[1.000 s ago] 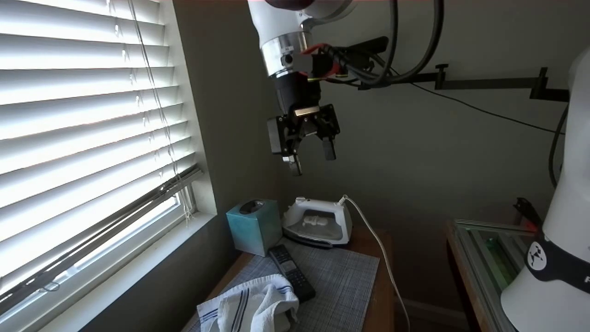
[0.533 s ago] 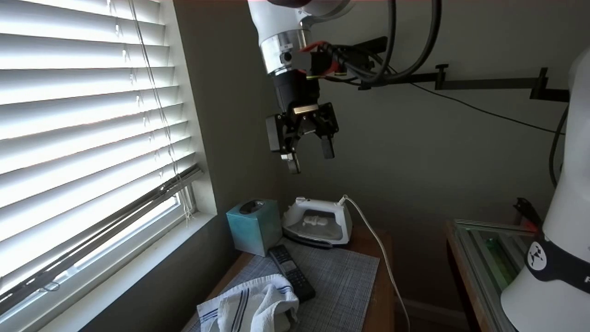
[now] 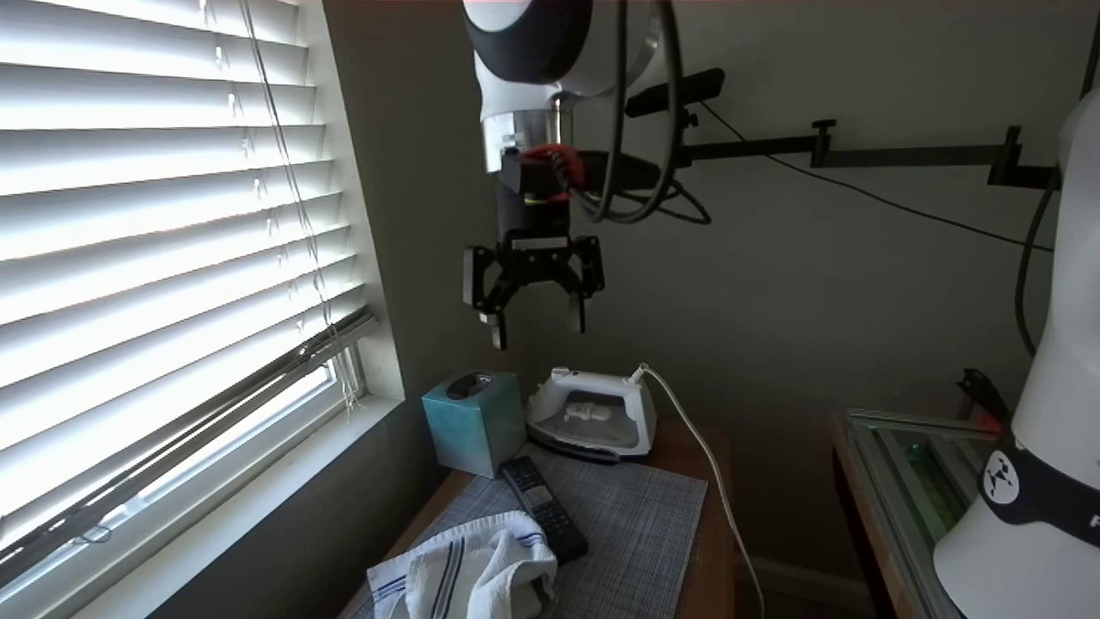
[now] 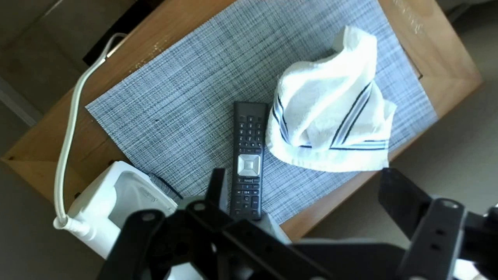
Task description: Place the remote on the towel
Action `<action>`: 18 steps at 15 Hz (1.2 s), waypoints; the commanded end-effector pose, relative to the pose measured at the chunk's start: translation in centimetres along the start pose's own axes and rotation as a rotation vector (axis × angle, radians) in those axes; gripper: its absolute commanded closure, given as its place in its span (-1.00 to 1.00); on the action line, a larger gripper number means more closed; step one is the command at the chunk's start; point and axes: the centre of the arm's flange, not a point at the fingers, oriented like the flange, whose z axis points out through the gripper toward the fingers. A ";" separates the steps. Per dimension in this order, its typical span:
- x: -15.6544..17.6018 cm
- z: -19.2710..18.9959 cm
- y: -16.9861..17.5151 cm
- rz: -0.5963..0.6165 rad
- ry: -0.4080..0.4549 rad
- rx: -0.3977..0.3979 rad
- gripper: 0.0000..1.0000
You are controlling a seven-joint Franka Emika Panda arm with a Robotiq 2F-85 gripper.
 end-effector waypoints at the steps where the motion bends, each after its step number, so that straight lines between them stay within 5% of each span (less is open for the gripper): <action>1: 1.9 5.1 0.5 0.195 0.028 0.034 -1.00; 9: 2.2 15.0 1.6 0.438 -0.017 -0.040 -1.00; 11: 2.6 16.1 1.6 0.338 -0.036 -0.085 -1.00; 14: 2.1 15.4 0.4 0.161 -0.135 -0.024 -1.00; 15: 1.3 16.1 1.0 0.236 -0.090 -0.059 -1.00; 18: 1.5 15.5 0.0 0.171 -0.109 -0.040 -1.00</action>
